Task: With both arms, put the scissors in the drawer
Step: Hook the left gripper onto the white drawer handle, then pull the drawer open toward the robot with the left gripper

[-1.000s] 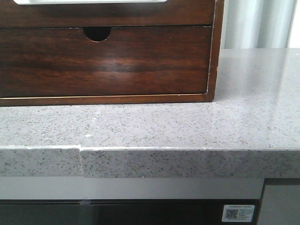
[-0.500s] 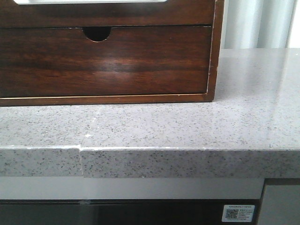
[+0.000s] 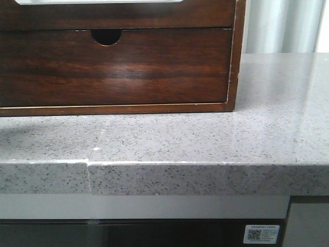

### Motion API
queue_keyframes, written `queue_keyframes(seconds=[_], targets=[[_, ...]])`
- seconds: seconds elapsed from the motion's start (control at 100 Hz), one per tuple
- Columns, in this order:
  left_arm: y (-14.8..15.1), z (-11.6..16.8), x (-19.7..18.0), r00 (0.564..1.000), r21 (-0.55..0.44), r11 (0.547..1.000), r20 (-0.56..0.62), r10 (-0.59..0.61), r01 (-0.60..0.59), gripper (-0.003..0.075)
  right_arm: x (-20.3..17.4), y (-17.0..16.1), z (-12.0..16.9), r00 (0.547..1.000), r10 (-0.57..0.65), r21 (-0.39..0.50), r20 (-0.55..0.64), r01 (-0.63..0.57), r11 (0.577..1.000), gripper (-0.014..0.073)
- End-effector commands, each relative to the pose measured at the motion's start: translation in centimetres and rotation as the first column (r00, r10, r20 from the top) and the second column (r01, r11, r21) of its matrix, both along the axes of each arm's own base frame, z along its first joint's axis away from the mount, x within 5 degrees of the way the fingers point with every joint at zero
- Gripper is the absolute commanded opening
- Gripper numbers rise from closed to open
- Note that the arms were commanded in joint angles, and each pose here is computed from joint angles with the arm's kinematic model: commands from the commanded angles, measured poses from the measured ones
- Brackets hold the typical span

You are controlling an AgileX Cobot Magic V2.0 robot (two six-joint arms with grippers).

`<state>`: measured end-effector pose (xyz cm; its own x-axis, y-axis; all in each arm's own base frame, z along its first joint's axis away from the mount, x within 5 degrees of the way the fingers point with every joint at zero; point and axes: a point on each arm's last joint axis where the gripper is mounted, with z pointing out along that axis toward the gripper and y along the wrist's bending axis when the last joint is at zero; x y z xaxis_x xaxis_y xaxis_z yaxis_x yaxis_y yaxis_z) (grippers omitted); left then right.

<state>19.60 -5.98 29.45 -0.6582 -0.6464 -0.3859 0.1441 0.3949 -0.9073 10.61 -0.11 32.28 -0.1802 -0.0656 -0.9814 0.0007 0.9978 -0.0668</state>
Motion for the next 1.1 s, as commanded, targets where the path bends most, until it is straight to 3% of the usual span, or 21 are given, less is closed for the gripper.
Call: queue_keyframes(seconds=[0.0, 0.32, 0.59, 1.09], targets=[[-0.7, 2.0, 0.8, 0.995, -0.105, 0.991, 0.073, -0.071, 0.078, 0.0538, 0.2, 0.0, 1.8, 0.994, 0.000, -0.012, 0.108, 0.001, 1.000, 0.0556], [-1.1, 3.1, 3.7, 0.986, -0.111, 0.984, 0.103, -0.131, 0.142, 0.0386, 0.2, 0.0, 1.7, 0.994, 0.000, -0.012, 0.106, 0.001, 1.000, 0.0556], [-1.6, 3.0, 4.9, 0.972, -0.147, 0.963, 0.105, -0.211, 0.225, 0.0310, 0.2, 0.0, 1.7, 0.994, 0.000, -0.012, 0.106, 0.001, 1.000, 0.0556], [-1.7, 2.5, 5.2, 0.971, -0.152, 0.961, 0.090, -0.221, 0.233, 0.0140, 0.2, 0.0, 1.7, 0.994, 0.000, -0.012, 0.106, 0.001, 1.000, 0.0556]])
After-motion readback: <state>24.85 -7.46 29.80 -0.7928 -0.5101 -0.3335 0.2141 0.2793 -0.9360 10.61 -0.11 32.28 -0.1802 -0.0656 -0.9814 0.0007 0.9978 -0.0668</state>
